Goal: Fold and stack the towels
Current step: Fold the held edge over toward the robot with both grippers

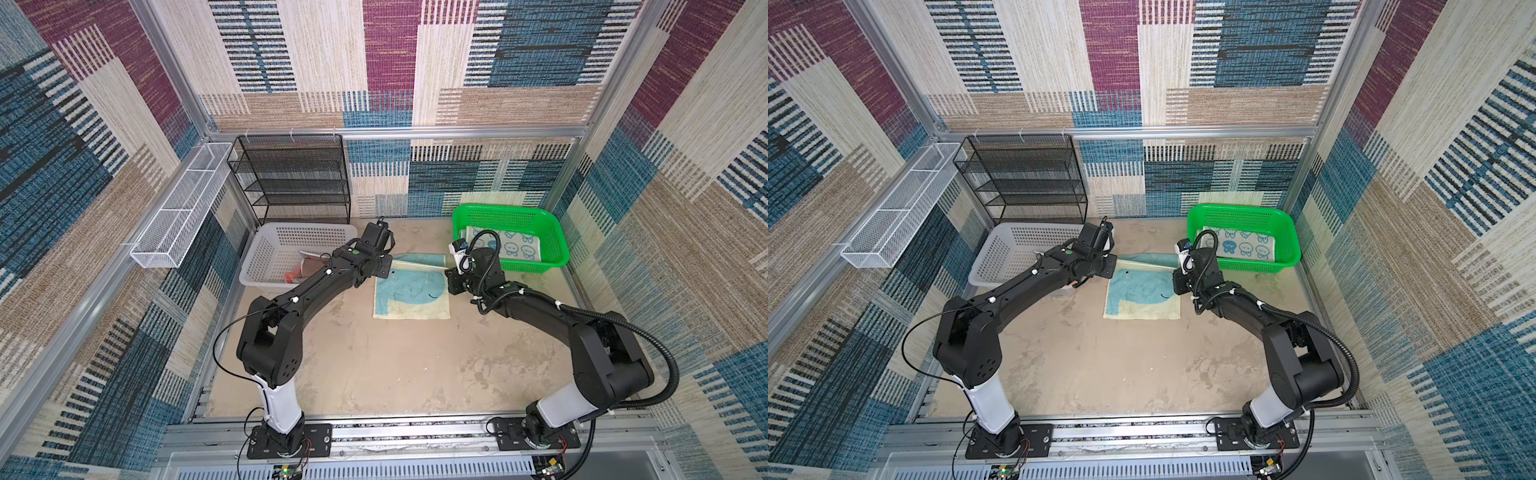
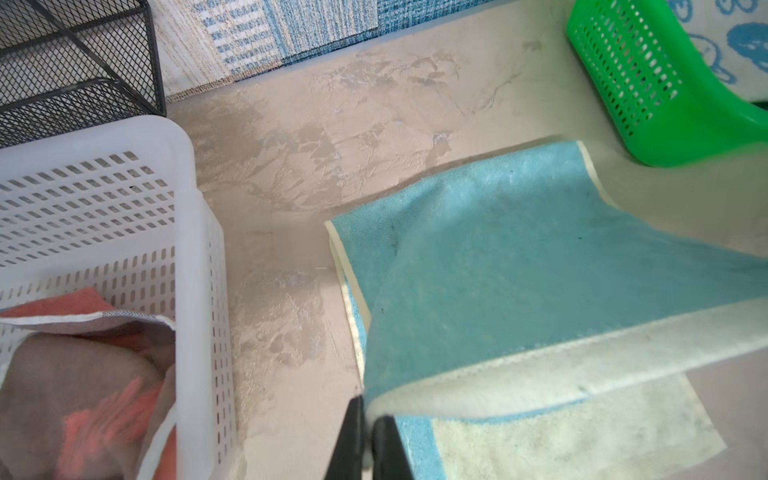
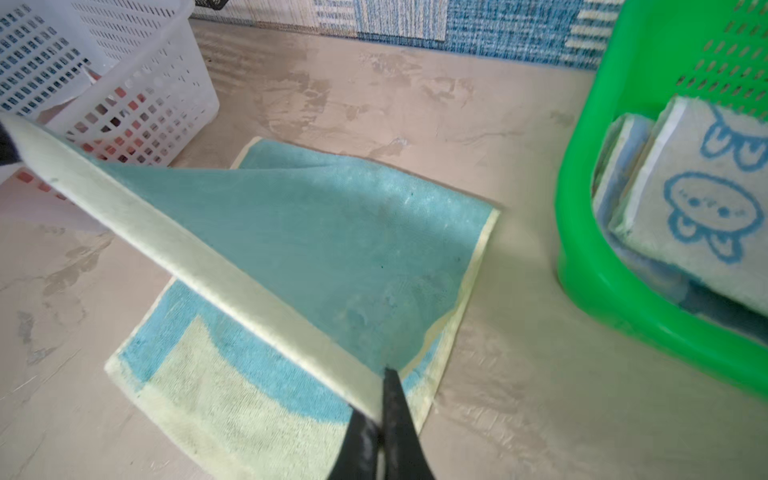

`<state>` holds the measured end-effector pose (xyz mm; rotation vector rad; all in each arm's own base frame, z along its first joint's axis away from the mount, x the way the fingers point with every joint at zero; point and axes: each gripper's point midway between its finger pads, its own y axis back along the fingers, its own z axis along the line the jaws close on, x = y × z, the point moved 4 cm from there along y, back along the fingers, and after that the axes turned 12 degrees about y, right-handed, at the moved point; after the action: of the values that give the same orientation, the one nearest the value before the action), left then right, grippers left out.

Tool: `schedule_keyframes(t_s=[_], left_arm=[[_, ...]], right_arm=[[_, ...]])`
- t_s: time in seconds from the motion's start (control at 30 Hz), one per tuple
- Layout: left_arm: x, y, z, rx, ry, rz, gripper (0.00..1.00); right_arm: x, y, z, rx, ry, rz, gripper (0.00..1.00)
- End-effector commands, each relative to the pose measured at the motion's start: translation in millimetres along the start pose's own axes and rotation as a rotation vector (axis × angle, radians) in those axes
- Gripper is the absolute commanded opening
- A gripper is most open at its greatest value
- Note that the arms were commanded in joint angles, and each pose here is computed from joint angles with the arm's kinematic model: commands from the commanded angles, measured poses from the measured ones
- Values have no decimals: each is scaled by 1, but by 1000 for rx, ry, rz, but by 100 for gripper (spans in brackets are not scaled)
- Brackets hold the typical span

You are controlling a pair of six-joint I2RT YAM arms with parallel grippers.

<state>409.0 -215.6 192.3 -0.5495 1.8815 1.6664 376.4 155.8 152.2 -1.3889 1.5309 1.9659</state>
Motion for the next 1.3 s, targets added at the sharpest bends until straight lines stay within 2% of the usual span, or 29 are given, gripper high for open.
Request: schedule_keyframes(t_s=[0.0,0.27,0.7,0.9,0.97,1.07,1.17,1.27], left_arm=[[14,1,16,-146,-54,9,0],[58,-17,14,-186,-78,94,0],[86,-18,15,-184,-54,138,0],[105,-25,17,-160,-43,147,0],[110,-25,16,-139,-33,152,2],[118,-24,16,-127,-20,149,17],[122,-19,18,-131,-4,140,31],[123,-10,20,-132,10,124,41]], right_arm=[[28,7,-1,39,-75,94,0],[65,10,26,-60,-121,177,0],[88,27,44,-118,-175,230,0],[119,27,64,-182,-234,274,0],[129,27,68,-196,-251,296,5],[134,28,75,-239,-267,303,12],[131,35,81,-285,-276,282,29],[120,46,87,-340,-262,245,52]])
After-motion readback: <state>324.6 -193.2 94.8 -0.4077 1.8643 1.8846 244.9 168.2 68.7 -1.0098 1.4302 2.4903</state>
